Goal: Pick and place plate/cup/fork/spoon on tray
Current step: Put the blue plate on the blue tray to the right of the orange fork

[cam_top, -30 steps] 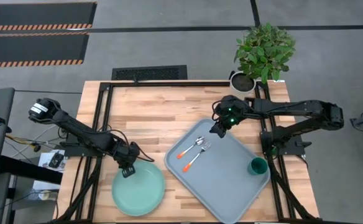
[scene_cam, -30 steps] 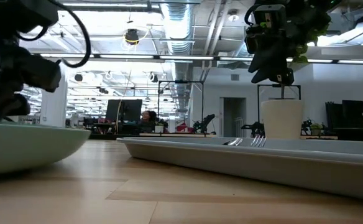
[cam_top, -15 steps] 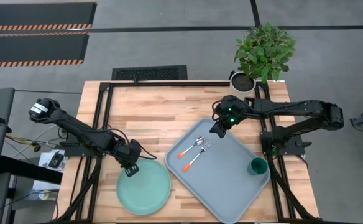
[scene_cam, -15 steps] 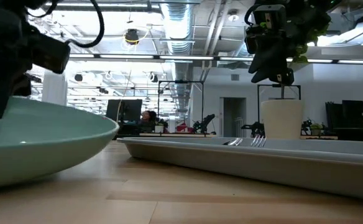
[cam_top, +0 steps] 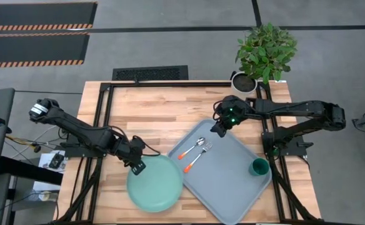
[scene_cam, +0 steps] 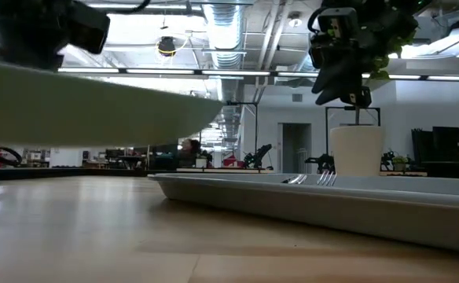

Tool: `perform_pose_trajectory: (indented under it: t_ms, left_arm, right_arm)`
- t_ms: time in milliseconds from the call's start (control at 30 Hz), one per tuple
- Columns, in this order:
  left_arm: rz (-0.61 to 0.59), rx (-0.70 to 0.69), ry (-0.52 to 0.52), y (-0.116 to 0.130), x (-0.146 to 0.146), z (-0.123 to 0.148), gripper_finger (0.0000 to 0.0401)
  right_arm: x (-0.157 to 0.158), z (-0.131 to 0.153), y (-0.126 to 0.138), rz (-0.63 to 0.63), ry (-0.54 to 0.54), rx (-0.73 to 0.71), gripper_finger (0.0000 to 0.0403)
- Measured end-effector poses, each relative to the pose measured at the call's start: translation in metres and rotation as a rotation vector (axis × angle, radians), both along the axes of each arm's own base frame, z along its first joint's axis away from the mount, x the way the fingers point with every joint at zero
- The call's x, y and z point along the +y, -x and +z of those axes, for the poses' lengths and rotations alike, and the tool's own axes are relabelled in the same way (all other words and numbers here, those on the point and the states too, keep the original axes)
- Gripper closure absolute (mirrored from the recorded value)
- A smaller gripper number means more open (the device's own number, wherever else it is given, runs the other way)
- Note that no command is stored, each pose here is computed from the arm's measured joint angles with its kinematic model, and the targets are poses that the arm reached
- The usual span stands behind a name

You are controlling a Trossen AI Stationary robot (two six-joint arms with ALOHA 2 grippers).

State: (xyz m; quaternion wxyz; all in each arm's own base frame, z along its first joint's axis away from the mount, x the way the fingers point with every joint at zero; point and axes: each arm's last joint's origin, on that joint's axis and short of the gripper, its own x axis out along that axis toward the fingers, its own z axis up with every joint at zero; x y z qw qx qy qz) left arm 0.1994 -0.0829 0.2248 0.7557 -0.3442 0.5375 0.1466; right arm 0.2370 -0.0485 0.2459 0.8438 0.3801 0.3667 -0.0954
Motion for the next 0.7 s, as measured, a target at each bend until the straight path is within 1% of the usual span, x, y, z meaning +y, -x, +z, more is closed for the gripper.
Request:
perform_pose_trajectory:
  t_ms: [200, 267, 433, 567, 700]
  left_arm:
    - [-0.03, 0.053, -0.009, 0.006, -0.007, 0.014, 0.0401]
    - [-0.026, 0.045, -0.021, 0.007, -0.009, 0.019, 0.0401]
    - [0.051, -0.015, -0.107, 0.004, -0.008, 0.029, 0.0401]
    - [0.126, -0.082, -0.171, 0.003, -0.005, 0.037, 0.0401]
    - [0.231, -0.166, -0.26, 0.004, 0.004, 0.046, 0.0401]
  right_arm:
    - [0.0, 0.001, -0.001, -0.001, 0.003, -0.017, 0.0269]
    - [0.0, 0.001, -0.001, -0.001, 0.004, -0.017, 0.027]
    - [0.002, 0.002, -0.003, -0.005, 0.027, -0.034, 0.027]
    - [0.006, 0.006, -0.008, -0.007, 0.062, -0.085, 0.0271]
    - [0.009, 0.011, -0.012, -0.032, 0.113, -0.139, 0.0271]
